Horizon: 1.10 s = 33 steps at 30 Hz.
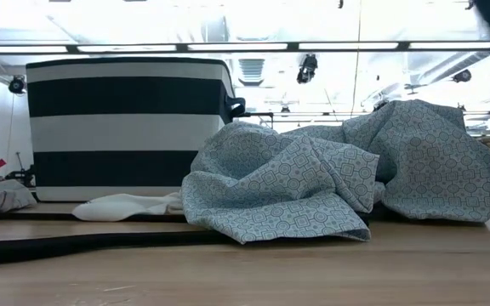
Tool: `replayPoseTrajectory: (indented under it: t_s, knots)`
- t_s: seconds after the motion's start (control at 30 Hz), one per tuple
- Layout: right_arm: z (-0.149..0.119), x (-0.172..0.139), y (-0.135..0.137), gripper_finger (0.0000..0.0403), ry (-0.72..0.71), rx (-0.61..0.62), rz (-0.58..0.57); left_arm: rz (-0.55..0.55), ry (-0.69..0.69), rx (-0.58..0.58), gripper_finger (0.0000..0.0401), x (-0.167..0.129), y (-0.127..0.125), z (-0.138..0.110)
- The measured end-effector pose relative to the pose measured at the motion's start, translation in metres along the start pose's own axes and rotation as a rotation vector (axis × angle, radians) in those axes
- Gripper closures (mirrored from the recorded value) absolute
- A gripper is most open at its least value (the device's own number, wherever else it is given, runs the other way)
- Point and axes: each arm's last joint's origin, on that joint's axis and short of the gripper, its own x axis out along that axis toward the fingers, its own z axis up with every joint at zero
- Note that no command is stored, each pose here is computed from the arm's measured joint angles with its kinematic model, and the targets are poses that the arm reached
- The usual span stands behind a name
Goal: Pick & Place Cloths
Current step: Put the gray boxer into the green bin
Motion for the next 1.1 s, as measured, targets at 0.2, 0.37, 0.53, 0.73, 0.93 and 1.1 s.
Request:
replayPoseTrajectory:
  t_s: [0.2, 0.37, 0.53, 0.73, 0.93, 1.1]
  knots:
    - [-0.022, 0.041, 0.010, 0.0391, 0.278, 0.205, -0.061, 0.001, 0.006, 0.001, 0.0279, 0.000, 0.000, -0.001]
    - [-0.055, 0.076, 0.010, 0.0390, 0.509, 0.421, -0.261, 0.004, 0.023, 0.006, 0.0279, 0.000, 0.000, -0.002]
    - [-0.085, 0.106, 0.008, 0.0390, 0.665, 0.533, -0.425, 0.005, 0.028, 0.007, 0.0279, 0.000, 0.000, -0.003]
    - [-0.099, 0.141, 0.010, 0.0390, 0.733, 0.567, -0.422, 0.008, 0.028, 0.007, 0.0279, 0.000, 0.001, -0.003]
    - [-0.100, 0.166, 0.021, 0.0390, 0.736, 0.427, -0.320, 0.008, 0.029, 0.008, 0.0279, 0.000, 0.001, -0.003]
    - [-0.100, 0.176, 0.025, 0.0390, 0.749, 0.393, -0.336, 0.012, 0.043, 0.011, 0.0279, 0.000, 0.001, -0.005]
